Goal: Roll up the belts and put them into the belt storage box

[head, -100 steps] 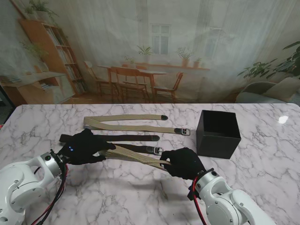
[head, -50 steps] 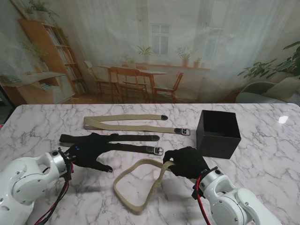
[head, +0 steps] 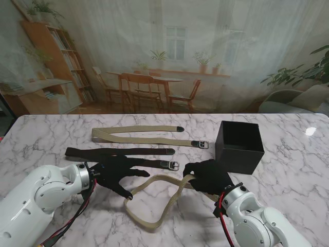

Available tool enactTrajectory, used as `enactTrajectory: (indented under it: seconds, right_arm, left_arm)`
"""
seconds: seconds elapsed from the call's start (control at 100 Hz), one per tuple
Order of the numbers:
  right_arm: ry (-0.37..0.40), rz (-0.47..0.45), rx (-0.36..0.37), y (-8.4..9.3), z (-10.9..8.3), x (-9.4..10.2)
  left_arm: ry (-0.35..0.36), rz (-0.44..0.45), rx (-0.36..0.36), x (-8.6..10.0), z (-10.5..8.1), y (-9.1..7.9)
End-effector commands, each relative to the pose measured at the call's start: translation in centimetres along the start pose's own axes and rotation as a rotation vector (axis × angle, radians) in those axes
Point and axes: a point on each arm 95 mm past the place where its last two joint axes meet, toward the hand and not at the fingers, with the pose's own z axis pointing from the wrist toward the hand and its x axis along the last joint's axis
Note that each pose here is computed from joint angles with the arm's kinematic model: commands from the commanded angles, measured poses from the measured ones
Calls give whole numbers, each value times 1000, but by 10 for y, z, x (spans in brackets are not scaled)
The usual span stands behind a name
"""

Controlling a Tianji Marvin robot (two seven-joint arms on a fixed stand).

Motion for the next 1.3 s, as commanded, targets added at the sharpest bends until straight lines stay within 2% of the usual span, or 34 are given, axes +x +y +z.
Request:
enactTrajectory:
  seconds: [0.0,0.21,0.3,0.45,0.69,0.92,0.98,1.13,1.29]
  right_arm:
    - [-14,1,-4,-1,-1,-2]
    - [-40,-2,-13,0,-3,-7]
    - [-46,-1,-20,0,-4,-8]
    - [-51,-8,-17,1,-5,-9]
    - [-65,-9,-28,2,-7,-13]
    - [-74,-11,-32,2,-9,-15]
    - [-76,-11,-32,2,-9,-15]
    - [-85,-11,-34,1,-10,-17]
    - [-98,-24,-35,2,-15,-20]
  left_arm:
    - [-4,22,-65,0,-1,16]
    - [-24,45,-125,-4,7,39]
    - [-26,76,-145,-4,12,43]
    - [-21,79,-172,-3,15,45]
    - [-41,128,-200,-4,10,50]
    - [-99,203,-211,-11,-2,56]
    - [-108,244,-202,-13,-3,57]
    - [-120,276,-185,-17,-4,59]
    - [-163,347,-181,-22,-17,58]
